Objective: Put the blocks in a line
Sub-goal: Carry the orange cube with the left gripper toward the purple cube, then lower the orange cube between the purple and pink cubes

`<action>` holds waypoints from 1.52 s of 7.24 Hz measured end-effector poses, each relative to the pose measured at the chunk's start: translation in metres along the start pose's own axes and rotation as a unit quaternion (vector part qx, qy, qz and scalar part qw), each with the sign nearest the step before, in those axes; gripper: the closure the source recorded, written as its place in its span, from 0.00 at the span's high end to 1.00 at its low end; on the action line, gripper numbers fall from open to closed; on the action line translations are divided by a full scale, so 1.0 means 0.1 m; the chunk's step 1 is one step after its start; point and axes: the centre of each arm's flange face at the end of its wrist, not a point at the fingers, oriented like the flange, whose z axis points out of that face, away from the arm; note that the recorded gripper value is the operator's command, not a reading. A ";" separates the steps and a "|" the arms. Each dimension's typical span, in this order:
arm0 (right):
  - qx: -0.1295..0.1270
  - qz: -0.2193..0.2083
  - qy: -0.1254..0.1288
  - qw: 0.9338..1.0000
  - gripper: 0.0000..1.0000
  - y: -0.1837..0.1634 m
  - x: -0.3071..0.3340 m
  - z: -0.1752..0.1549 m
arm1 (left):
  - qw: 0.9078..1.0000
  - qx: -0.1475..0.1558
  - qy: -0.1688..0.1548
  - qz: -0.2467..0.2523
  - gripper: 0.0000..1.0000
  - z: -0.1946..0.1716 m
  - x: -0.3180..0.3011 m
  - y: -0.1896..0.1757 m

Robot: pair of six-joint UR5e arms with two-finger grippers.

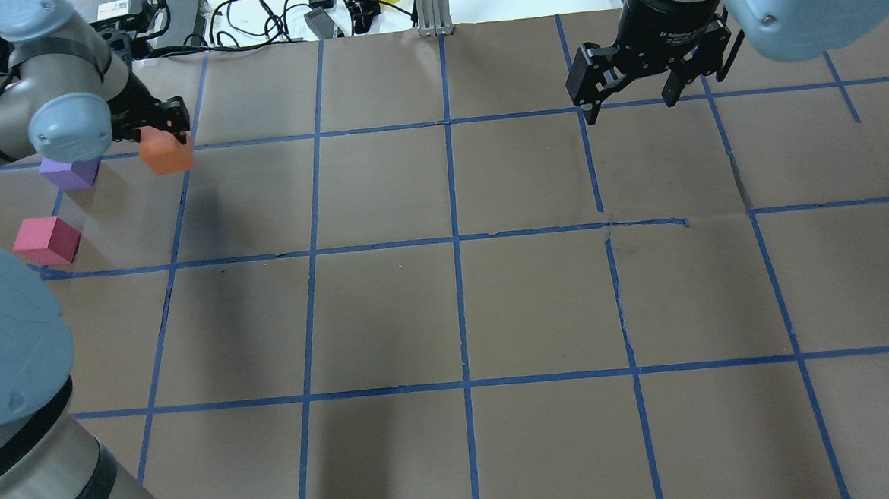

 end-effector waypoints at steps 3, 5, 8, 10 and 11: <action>0.000 0.001 0.000 1.000 1.00 0.00 0.01 0.01 | 0.998 -0.029 0.029 -0.049 0.04 0.03 -0.88 0.31; -0.001 0.002 0.000 1.000 1.00 0.00 0.01 0.01 | 0.998 -0.030 0.034 -0.052 0.00 0.01 -1.02 0.28; -0.001 0.002 0.000 1.000 1.00 0.01 0.01 0.00 | 0.999 -0.020 0.030 -0.002 0.00 0.05 -1.15 0.16; 0.000 0.002 0.000 1.000 1.00 0.01 0.00 0.00 | 0.999 -0.019 0.031 0.025 0.00 0.14 -1.18 0.13; 0.000 0.002 0.000 1.000 1.00 0.01 0.00 0.00 | 0.999 -0.019 0.031 0.027 0.00 0.16 -1.19 0.11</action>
